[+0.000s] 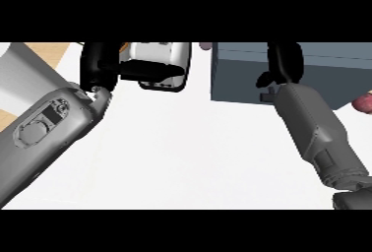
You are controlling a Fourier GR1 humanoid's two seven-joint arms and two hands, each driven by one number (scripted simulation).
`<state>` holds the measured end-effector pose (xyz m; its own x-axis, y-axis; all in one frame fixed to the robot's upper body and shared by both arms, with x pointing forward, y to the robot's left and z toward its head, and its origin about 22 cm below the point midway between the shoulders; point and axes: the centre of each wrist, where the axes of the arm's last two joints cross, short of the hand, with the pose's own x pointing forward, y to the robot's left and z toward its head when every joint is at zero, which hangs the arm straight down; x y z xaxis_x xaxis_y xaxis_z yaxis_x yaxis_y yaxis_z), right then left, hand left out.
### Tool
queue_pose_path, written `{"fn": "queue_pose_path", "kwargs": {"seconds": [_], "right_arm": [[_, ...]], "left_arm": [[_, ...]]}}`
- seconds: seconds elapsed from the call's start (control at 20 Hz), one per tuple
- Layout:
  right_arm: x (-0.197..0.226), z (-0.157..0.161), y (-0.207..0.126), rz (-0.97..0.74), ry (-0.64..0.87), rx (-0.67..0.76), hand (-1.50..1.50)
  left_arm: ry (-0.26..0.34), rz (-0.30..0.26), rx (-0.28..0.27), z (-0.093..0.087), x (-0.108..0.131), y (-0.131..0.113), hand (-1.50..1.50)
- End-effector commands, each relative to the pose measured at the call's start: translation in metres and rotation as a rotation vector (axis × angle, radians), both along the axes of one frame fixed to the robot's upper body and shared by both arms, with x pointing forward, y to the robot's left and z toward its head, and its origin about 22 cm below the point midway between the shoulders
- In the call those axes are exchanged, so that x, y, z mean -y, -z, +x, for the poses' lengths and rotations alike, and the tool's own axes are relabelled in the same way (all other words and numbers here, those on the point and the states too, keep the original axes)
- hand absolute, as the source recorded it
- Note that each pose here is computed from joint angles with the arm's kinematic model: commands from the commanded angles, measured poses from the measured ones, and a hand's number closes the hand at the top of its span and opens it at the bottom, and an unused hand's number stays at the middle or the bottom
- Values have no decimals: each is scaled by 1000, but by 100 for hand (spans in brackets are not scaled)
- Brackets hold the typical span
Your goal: Pick up the can, place it into the drawer and close the drawer
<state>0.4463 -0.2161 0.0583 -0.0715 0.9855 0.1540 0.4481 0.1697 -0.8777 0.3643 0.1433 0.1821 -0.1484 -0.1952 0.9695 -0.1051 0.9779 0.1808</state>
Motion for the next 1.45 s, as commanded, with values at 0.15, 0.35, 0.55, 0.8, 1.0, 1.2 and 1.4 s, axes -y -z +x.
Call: {"fn": "queue_pose_path", "kwargs": {"seconds": [0.15,0.35,0.55,0.8,1.0,1.2,1.4], "right_arm": [[-7,15,-33,61,5,35,-150],[-24,16,-34,155,-65,51,-150],[-28,13,-26,304,-134,70,-150],[-42,19,-46,487,-197,91,-150],[-48,19,-46,636,-225,79,-150],[-61,18,-45,821,-286,57,-150],[-53,22,-54,848,-299,59,-150]], "left_arm": [[20,16,0,-13,-9,23,-150],[6,3,6,-11,-14,9,-150],[-6,8,-6,-21,-21,29,-150],[-18,19,19,-16,-26,22,-150],[-20,7,0,-24,-28,33,-150],[-41,-7,-28,-29,-33,43,-150],[-46,3,1,-25,-40,36,-150]]}}
